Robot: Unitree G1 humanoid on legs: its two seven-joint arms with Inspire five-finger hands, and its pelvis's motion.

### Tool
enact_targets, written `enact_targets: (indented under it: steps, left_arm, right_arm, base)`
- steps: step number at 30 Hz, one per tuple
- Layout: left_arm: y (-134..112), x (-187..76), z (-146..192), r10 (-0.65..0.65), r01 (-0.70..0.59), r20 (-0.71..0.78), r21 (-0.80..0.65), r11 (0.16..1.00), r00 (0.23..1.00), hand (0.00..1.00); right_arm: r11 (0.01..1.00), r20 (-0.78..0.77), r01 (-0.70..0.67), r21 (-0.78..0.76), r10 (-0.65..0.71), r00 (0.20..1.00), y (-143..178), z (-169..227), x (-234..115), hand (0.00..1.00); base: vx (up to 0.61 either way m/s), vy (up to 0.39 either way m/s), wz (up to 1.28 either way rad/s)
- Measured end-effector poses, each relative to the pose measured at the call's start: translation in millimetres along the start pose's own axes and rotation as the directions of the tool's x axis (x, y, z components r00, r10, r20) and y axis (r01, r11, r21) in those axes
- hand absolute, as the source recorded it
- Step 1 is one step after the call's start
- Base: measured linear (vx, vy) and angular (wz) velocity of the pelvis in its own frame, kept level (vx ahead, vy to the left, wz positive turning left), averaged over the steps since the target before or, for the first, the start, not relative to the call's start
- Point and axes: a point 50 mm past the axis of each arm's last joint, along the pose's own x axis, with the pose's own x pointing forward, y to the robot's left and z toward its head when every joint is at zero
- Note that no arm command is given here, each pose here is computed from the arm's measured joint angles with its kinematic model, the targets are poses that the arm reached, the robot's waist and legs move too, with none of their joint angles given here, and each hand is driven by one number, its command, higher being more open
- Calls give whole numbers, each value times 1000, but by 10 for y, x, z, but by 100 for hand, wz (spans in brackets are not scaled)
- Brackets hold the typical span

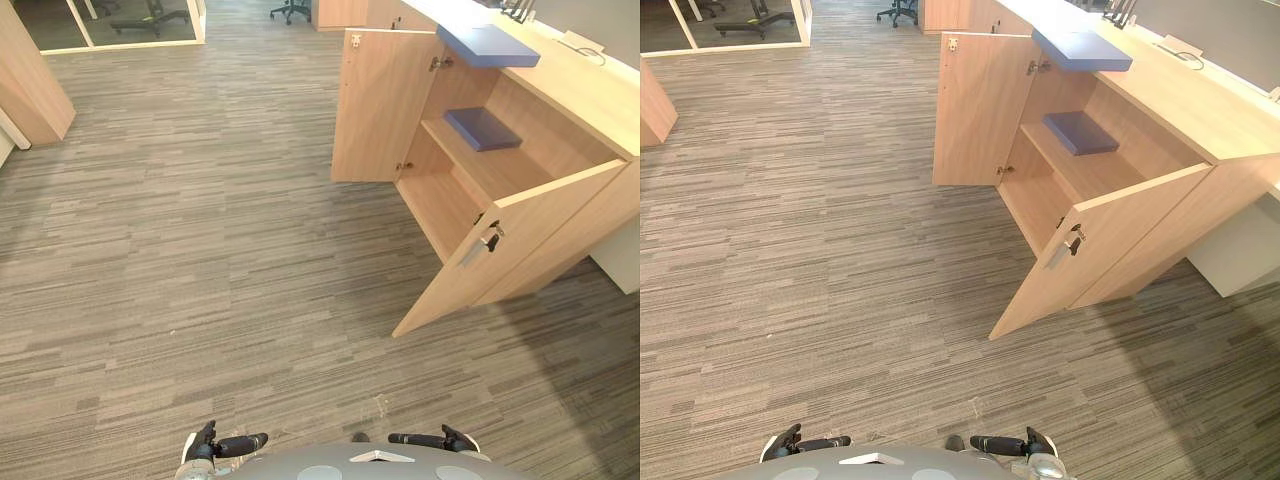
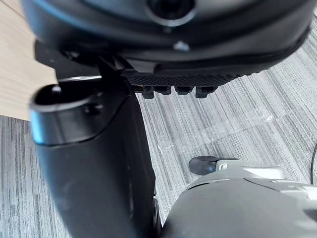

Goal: Walk over to the cabinet, pick up the folder, carry it to the office cabinet, place the folder inside the office cabinet, then close the office cabinet door

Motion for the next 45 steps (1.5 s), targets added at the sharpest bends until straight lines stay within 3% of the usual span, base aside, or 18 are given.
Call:
enact_targets:
  steps: [16,34,42,45]
  left_arm:
    - [-11,1,2,-37,37,0,-6,999,999,100]
    - [4,2,5,-25,25,1,-17,1000,1000,100]
    - [30,-12,125,45,-26,67,-264,964,997,100]
    - [14,-11,170,44,-18,90,-269,963,995,100]
  right_arm:
    - [988,3,-44,145,44,999,1,-9,-2,100]
    - [997,37,-64,38,63,997,22,50,-2,100]
    - [997,78,-53,54,49,996,-18,115,-10,100]
    - [996,86,-44,76,37,996,-55,152,-3,100]
  base:
    - [-6,-1,0]
    - [-1,0,-1]
    - [-15,-5,-2]
    - [113,165,-39]
